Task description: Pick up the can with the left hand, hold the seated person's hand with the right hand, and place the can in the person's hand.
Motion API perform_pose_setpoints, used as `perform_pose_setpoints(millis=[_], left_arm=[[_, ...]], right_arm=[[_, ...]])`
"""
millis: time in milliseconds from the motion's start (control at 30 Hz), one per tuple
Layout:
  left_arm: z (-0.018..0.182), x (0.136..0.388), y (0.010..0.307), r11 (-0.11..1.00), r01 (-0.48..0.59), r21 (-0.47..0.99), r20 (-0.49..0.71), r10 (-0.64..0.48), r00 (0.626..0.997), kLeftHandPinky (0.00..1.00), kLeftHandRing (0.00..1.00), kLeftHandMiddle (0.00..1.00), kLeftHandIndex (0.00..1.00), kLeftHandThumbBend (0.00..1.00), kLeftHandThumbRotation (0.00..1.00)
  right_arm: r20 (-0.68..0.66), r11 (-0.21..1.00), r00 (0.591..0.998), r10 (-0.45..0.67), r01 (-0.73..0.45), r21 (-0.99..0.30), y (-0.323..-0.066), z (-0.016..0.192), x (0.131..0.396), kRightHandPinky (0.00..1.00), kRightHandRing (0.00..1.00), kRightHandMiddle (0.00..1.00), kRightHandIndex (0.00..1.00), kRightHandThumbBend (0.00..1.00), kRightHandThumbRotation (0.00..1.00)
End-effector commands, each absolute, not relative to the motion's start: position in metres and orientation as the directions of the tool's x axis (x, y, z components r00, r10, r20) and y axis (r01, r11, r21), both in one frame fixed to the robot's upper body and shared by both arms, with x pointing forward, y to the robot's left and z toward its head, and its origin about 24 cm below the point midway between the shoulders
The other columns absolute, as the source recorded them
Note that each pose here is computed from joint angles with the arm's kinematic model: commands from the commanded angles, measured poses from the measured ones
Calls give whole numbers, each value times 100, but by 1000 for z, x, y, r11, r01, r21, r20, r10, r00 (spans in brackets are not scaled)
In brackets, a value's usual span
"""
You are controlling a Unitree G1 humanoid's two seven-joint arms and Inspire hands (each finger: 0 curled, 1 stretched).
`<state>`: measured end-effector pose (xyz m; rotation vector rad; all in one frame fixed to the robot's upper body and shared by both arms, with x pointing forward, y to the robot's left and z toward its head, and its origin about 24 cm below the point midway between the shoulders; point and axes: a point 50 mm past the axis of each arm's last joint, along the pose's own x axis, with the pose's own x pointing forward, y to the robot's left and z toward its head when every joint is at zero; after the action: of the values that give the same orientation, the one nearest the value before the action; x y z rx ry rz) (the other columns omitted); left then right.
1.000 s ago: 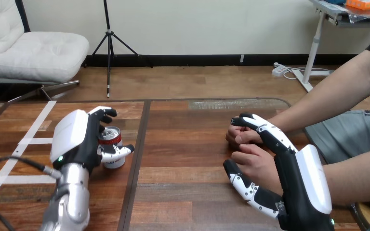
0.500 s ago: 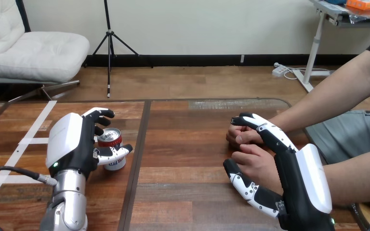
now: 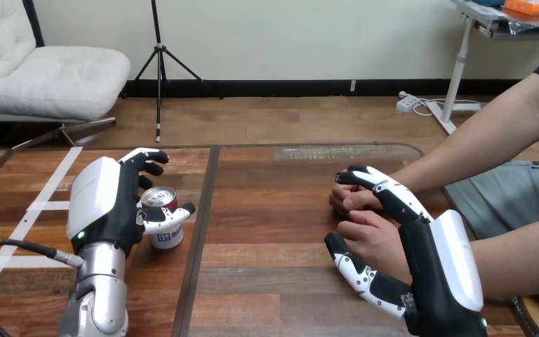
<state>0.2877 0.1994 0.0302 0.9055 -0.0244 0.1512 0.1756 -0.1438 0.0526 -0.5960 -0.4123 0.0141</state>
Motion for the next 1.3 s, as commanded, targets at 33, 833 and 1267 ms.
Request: perform_pose_setpoints(millis=[33,833,1267], left_arm=[[52,299,195,597,-193,778,162,106,981,54,65,70,72,79,3],[48,300,195,568,-187,802,152,108,982,57,68,73,73,80,6],[48,301,196,539,-201,818,169,109,980,59,71,76,75,81,6]], right_arm=[[455,828,879,143,145,-541,-144,70,185,80,85,84,75,47,0],[443,824,885,145,140,-549,-144,71,184,79,85,84,75,47,0],[447,821,882,148,143,-553,-144,70,185,79,85,84,75,47,0]])
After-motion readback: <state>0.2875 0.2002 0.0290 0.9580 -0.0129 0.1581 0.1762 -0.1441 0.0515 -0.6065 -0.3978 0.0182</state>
